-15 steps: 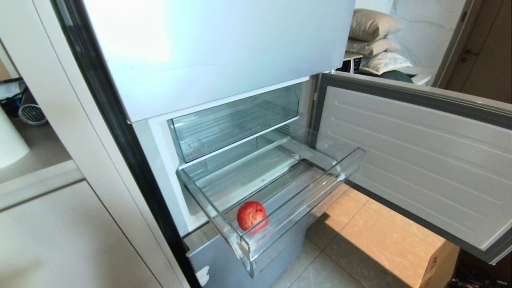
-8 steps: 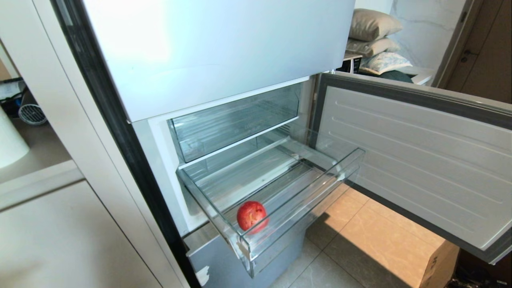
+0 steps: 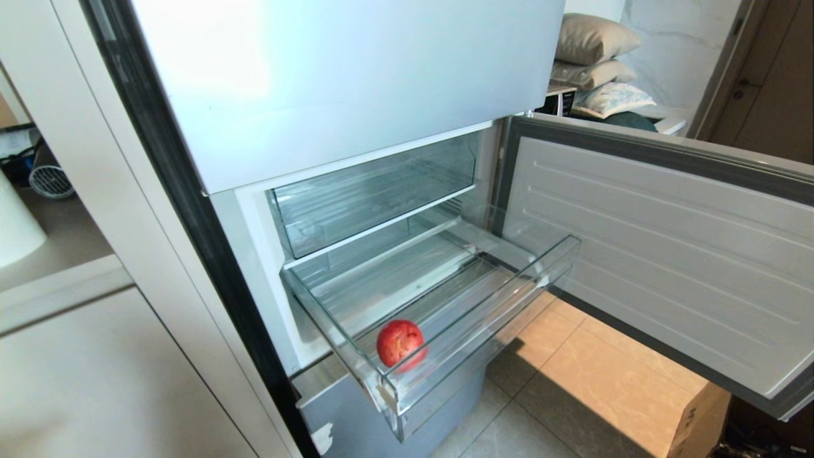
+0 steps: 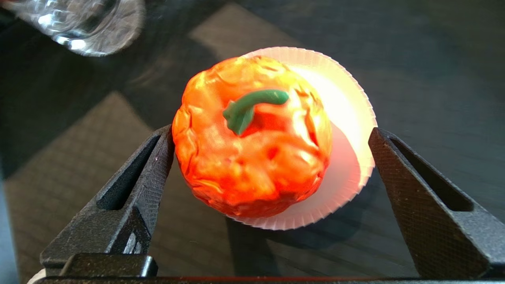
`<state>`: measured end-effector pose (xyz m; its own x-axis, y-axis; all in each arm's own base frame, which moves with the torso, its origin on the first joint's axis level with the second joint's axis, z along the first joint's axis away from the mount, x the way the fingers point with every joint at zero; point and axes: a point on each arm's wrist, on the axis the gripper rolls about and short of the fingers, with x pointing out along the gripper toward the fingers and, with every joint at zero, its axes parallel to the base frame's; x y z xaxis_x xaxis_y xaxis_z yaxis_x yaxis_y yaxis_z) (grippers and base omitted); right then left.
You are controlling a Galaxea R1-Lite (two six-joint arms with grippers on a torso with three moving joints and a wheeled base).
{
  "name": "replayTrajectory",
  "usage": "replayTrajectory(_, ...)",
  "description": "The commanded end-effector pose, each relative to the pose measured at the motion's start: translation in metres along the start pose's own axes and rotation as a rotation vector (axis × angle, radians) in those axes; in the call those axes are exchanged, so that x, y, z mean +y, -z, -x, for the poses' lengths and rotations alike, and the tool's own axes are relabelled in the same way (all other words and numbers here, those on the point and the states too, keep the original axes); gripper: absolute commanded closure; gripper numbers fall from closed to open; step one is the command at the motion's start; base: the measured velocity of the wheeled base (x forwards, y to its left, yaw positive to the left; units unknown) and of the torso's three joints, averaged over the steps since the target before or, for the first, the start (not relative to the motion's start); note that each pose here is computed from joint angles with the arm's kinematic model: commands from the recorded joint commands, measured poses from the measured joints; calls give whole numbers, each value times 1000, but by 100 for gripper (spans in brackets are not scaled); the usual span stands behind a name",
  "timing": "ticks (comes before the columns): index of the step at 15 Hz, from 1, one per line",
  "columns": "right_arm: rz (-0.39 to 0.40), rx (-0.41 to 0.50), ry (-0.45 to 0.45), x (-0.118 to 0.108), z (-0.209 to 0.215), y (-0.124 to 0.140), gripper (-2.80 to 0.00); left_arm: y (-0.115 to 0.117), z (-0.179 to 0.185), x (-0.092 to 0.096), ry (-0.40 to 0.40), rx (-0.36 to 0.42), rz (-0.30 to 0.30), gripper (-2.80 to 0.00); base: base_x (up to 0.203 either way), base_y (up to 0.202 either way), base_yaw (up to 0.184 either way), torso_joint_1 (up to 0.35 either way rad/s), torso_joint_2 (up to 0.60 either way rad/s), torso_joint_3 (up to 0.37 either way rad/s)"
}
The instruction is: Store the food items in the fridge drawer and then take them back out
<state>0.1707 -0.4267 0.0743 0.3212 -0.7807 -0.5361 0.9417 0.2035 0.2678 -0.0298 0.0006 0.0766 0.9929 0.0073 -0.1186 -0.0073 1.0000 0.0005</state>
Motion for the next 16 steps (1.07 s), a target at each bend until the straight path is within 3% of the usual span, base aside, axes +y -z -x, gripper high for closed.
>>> replayTrajectory(1, -8, -23, -5, 0, 9, -9, -280, 0, 0, 0, -1, 1, 0, 0, 0, 0, 0, 0, 0, 0)
replayTrajectory(9, -13, -91, -56, 9, 44, -34, -280, 0, 0, 0, 0, 1, 0, 0, 0, 0, 0, 0, 0, 0)
replayTrajectory(13, 14, -150, -150, 17, 133, -49, -280, 0, 0, 0, -1, 1, 0, 0, 0, 0, 0, 0, 0, 0)
replayTrajectory(14, 28, -166, -163, 17, 160, -47, 0, 0, 0, 0, -2, 1, 0, 0, 0, 0, 0, 0, 0, 0)
replayTrajectory(16, 51, -212, -187, 15, 214, -39, 0, 0, 0, 0, 0, 1, 0, 0, 0, 0, 0, 0, 0, 0)
